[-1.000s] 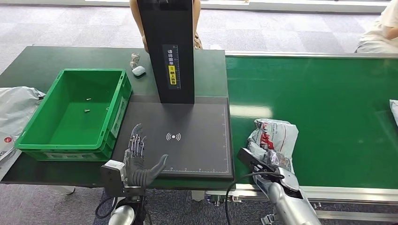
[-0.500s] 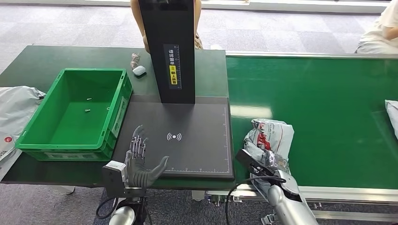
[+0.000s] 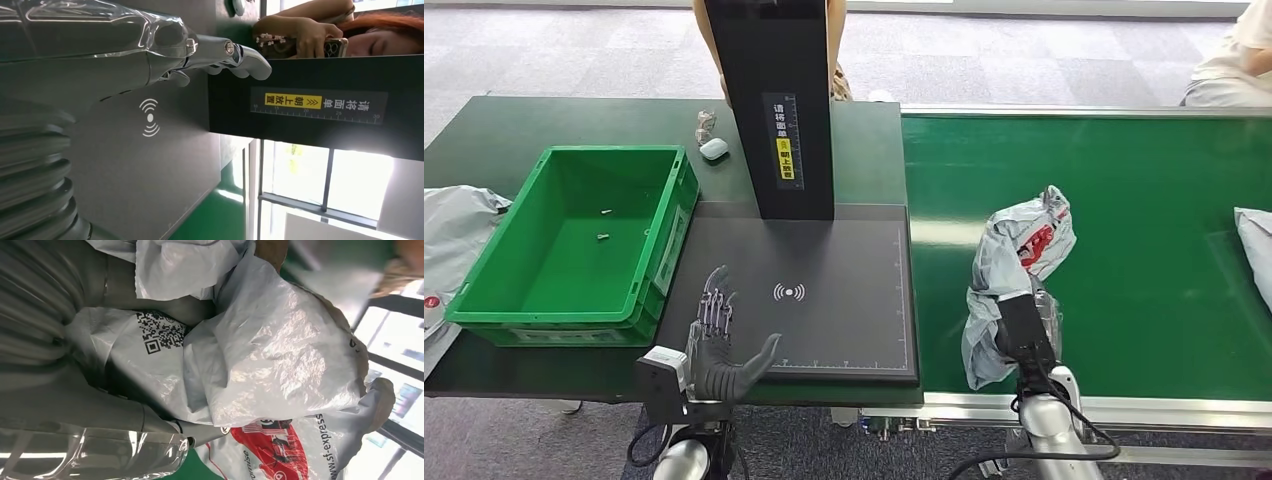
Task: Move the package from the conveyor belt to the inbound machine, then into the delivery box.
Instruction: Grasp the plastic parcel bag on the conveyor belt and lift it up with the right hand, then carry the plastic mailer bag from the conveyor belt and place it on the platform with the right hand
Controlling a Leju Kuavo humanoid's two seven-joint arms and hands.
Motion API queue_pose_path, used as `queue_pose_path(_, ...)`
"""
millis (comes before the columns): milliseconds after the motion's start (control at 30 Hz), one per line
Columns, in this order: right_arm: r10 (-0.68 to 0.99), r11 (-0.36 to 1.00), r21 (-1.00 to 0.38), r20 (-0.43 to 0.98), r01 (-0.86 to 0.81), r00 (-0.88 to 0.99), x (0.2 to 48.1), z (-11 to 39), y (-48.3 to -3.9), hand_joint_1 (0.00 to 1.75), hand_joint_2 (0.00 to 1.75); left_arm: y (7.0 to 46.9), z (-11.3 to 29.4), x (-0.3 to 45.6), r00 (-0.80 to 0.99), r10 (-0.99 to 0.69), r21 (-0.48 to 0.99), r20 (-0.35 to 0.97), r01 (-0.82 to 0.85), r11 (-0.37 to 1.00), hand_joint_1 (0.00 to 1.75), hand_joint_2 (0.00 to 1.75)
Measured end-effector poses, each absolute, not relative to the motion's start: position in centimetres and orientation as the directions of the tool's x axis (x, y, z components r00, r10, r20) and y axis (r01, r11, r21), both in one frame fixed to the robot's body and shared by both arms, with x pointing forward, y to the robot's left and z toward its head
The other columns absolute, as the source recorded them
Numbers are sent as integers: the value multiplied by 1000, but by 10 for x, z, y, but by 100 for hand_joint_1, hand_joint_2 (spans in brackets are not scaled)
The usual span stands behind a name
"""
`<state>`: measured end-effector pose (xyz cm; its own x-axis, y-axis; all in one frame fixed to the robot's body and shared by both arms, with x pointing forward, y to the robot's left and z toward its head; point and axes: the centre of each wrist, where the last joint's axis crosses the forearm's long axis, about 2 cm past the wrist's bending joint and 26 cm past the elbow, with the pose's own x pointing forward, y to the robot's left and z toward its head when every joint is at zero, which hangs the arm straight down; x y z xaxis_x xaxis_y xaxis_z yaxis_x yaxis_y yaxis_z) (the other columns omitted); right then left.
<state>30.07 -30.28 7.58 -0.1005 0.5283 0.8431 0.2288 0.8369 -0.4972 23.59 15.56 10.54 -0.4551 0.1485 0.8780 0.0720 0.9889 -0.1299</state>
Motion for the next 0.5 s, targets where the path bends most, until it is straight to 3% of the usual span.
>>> queue_pose_path(133,434,885,-364,871,290,-232,302,85,-300,175,175,155,108,240,-462,149,-129,874,76,989,0,175)
queue_pose_path(233,446,887,-357,828,293,-340,304,96,-294,175,175,153,110,241,-473,149,-129,868,74,989,0,175)
queue_pose_path(400,639,731,-655,555,193,-533,321,120,-255,175,175,154,113,245,-522,114,-108,845,42,993,0,175)
queue_pose_path(500,645,620,-769,387,155,-659,334,136,-220,175,175,154,117,249,-542,103,-105,834,28,994,0,175)
